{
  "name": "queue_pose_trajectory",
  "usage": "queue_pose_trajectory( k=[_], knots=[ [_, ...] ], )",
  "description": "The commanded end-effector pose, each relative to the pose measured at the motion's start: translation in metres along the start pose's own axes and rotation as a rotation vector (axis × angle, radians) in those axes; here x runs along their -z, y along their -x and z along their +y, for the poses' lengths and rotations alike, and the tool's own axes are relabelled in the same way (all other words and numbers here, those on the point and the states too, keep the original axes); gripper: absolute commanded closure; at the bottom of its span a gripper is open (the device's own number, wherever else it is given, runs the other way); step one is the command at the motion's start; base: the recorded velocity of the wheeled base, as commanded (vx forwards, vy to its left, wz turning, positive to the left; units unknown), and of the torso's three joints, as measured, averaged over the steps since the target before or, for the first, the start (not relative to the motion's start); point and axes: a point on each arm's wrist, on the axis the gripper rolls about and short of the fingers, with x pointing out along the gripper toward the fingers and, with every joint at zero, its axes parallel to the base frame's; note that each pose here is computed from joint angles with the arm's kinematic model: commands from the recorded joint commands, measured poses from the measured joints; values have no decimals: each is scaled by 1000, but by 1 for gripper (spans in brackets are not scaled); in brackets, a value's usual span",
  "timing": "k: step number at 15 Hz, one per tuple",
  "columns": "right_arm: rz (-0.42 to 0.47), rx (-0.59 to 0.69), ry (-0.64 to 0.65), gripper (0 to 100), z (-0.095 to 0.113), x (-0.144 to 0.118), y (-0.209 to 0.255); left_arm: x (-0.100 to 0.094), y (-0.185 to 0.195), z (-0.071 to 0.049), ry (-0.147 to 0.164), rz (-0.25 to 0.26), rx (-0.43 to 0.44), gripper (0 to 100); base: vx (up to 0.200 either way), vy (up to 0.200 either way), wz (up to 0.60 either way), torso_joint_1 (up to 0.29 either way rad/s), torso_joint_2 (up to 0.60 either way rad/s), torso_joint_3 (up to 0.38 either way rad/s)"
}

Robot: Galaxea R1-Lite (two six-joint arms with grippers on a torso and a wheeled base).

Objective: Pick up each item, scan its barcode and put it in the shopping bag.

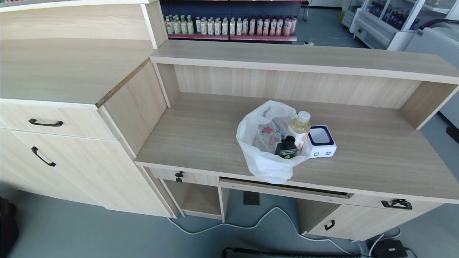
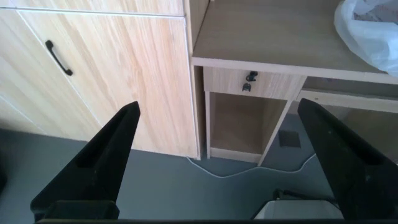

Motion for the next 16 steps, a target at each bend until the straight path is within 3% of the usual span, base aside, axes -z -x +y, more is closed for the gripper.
queue_pose_trajectory(
  k=[1, 5, 8, 9, 12, 16],
  knots=[
    [-45, 15, -54, 0, 3, 12, 33, 0, 0, 0, 0, -1, 0, 0, 0, 0, 0, 0, 0, 0],
    [-71, 19, -97, 0, 15, 70, 100, 0, 0, 0, 0, -1, 0, 0, 0, 0, 0, 0, 0, 0],
    [-114, -57, -95, 0, 31, 138, 144, 0, 0, 0, 0, 1, 0, 0, 0, 0, 0, 0, 0, 0],
    [-61, -66, -112, 0, 32, 153, 153, 0, 0, 0, 0, -1, 0, 0, 0, 0, 0, 0, 0, 0],
    [-75, -111, -125, 0, 34, 174, 170, 0, 0, 0, 0, -1, 0, 0, 0, 0, 0, 0, 0, 0],
    [-96, -148, -113, 0, 30, 177, 171, 0, 0, 0, 0, -1, 0, 0, 0, 0, 0, 0, 0, 0]
  ],
)
